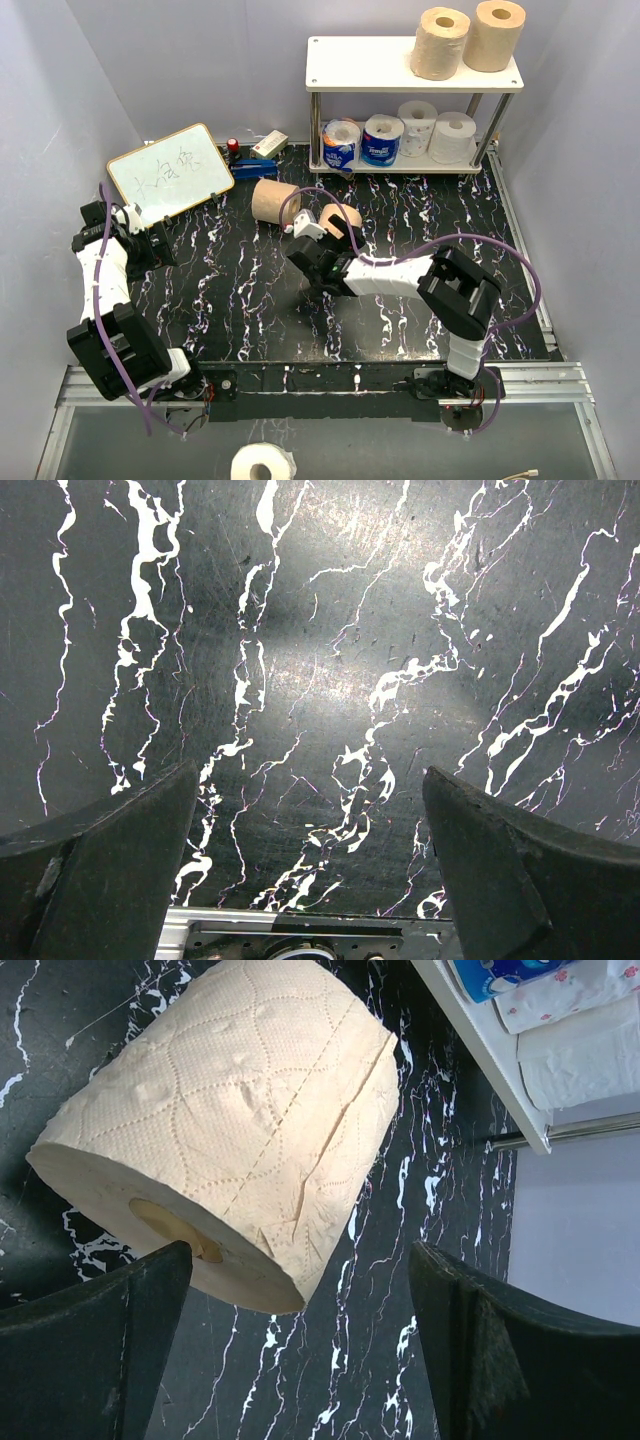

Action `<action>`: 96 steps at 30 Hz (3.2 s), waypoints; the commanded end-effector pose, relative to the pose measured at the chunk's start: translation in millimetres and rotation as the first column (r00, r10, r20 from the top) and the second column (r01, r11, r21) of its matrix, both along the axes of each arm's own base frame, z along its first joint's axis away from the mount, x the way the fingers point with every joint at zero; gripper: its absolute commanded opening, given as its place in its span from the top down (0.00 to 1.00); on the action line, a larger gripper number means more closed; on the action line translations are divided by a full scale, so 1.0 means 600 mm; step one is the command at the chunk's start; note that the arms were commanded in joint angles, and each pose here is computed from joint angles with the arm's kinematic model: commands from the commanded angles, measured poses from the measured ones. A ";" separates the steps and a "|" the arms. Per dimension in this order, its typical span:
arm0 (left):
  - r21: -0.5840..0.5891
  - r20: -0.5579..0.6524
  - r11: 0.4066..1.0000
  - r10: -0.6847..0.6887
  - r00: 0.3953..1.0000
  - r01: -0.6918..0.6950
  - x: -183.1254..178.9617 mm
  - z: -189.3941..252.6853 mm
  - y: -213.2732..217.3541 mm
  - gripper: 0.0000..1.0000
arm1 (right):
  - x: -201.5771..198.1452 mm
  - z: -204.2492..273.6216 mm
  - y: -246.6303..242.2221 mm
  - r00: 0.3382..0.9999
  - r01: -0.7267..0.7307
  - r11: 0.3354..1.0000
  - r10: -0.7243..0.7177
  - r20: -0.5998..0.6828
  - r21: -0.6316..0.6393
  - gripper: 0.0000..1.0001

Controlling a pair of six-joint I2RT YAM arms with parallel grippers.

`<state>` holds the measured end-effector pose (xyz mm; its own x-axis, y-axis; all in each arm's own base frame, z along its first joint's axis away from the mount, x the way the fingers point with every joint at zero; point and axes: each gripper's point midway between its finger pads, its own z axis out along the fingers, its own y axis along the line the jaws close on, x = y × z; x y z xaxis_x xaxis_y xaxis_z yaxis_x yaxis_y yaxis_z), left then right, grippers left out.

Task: Place and organize the paper towels onto the shelf

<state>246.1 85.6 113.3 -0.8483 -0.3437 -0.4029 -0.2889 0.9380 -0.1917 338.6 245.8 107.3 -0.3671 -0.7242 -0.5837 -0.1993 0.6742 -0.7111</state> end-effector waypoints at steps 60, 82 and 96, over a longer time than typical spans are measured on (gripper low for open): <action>-0.009 0.010 1.000 -0.014 1.000 0.014 -0.003 0.004 -0.005 0.07 | 0.045 0.470 0.006 0.984 0.007 0.082 -0.176 0.007 0.997 1.00; -0.009 0.012 1.000 -0.015 1.000 0.015 -0.003 0.005 -0.005 0.07 | 0.103 0.642 -0.051 0.968 -0.075 -0.449 -0.246 -0.043 0.890 1.00; -0.009 0.004 1.000 -0.012 1.000 0.012 -0.004 0.002 -0.004 0.07 | 0.235 0.699 -0.117 0.953 -0.052 -0.762 -0.231 -0.196 0.645 1.00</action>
<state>246.1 85.6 113.3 -0.8484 -0.3437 -0.4026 -0.2888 0.9379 -0.1921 479.6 162.7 485.6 -0.0769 0.9926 -0.0939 0.0688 0.0992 0.9927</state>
